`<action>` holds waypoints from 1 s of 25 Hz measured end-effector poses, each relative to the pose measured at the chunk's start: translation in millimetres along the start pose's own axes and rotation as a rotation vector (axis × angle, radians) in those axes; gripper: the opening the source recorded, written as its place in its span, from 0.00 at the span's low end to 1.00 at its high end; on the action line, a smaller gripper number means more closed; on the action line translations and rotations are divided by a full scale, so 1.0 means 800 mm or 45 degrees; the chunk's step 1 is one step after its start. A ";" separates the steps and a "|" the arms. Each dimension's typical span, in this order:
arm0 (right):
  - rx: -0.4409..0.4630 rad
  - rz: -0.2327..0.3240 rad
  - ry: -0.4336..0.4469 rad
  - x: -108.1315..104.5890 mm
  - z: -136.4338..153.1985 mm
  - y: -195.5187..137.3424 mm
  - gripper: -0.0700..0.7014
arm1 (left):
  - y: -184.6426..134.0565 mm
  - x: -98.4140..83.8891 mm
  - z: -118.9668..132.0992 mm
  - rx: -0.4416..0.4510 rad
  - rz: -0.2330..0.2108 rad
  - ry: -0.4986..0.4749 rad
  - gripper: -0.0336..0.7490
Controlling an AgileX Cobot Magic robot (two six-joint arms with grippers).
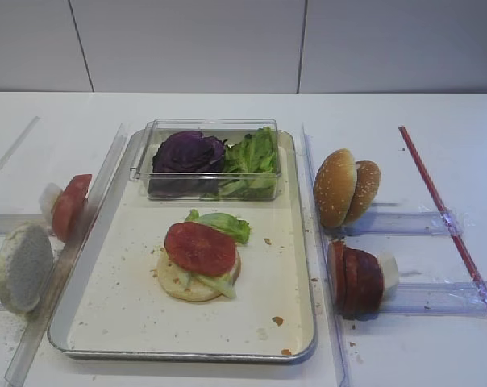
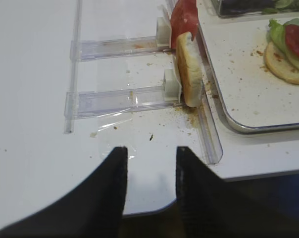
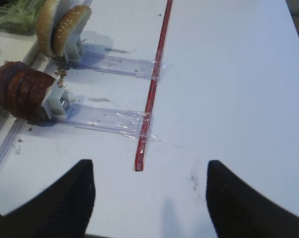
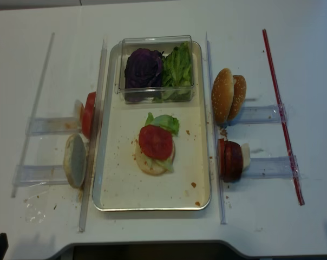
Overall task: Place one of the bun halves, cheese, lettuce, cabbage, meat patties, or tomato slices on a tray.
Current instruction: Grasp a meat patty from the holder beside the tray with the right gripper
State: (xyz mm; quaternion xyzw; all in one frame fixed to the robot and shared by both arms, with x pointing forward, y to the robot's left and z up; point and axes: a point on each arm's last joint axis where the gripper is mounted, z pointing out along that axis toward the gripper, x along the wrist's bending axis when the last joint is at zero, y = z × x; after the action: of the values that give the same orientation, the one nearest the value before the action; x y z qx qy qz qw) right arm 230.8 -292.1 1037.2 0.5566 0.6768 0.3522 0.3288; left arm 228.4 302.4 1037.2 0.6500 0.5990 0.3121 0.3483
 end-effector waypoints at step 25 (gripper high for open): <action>0.279 0.224 0.094 -0.004 0.012 0.095 0.74 | 0.000 0.000 0.000 0.000 0.000 0.000 0.34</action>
State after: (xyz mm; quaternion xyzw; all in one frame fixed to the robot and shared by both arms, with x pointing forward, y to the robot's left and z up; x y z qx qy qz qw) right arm 279.0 -284.0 1096.3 0.6331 0.6714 0.3239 0.2085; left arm 228.4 302.4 1037.2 0.6500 0.5990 0.3121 0.3483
